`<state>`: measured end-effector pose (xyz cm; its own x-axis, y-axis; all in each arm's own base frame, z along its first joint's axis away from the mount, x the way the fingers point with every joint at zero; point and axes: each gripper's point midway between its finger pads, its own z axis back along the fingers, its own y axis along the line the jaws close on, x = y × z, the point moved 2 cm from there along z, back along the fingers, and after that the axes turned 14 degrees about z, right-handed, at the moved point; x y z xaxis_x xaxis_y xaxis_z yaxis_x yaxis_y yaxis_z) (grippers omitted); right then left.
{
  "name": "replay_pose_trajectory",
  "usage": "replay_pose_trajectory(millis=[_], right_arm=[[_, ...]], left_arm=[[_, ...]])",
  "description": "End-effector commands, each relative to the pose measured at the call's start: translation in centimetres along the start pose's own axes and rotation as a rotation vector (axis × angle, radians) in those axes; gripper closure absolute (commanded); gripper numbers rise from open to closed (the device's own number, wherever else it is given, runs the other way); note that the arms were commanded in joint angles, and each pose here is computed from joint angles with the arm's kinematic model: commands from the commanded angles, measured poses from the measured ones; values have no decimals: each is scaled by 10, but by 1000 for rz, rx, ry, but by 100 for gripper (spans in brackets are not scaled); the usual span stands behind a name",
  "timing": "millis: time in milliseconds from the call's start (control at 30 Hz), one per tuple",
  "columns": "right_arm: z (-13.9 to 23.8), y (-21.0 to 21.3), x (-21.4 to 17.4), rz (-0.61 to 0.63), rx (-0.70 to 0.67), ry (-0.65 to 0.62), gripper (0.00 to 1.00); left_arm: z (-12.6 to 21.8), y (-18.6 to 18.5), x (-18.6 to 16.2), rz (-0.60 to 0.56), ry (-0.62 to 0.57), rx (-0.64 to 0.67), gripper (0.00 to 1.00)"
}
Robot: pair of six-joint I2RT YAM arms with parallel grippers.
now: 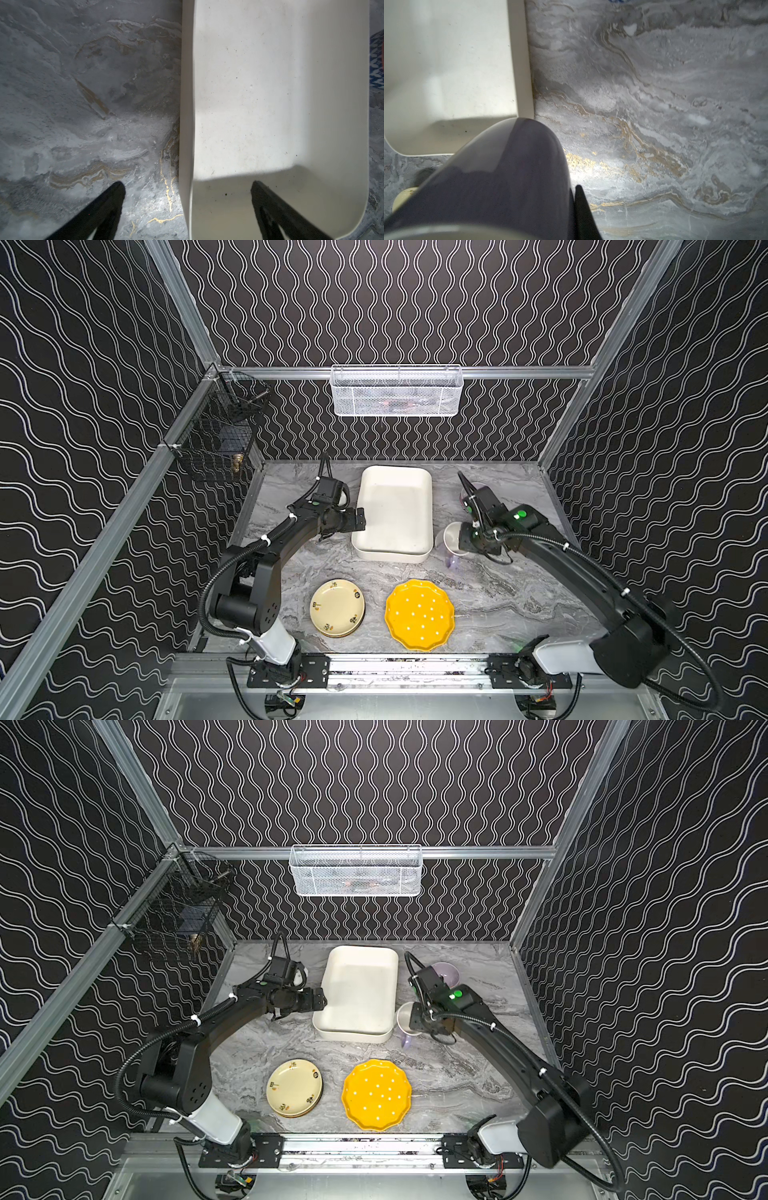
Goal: Place the mixed dishes into the plastic bin
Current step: 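Carry the mug over the cream bin with the right gripper and lower it inside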
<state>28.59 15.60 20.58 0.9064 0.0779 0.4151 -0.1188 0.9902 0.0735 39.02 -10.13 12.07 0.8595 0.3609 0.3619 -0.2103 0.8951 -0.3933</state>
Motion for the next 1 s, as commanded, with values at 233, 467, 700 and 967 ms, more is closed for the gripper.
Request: replay_pose_trajectory(millis=[233,467,700,967], right_arm=[[-2,41,90,75,54,-112,98],[-32,62,130,119,63,-87,98],[-67,77,147,135,89,-45,98],[-97,84,144,151,112,-10,97]], left_arm=[[-16,-1,-16,-1,73,-25,22],[-25,-10,-37,-59,121,2,31],[-28,-18,-54,-98,138,16,43],[-27,-20,-67,-119,154,35,64]])
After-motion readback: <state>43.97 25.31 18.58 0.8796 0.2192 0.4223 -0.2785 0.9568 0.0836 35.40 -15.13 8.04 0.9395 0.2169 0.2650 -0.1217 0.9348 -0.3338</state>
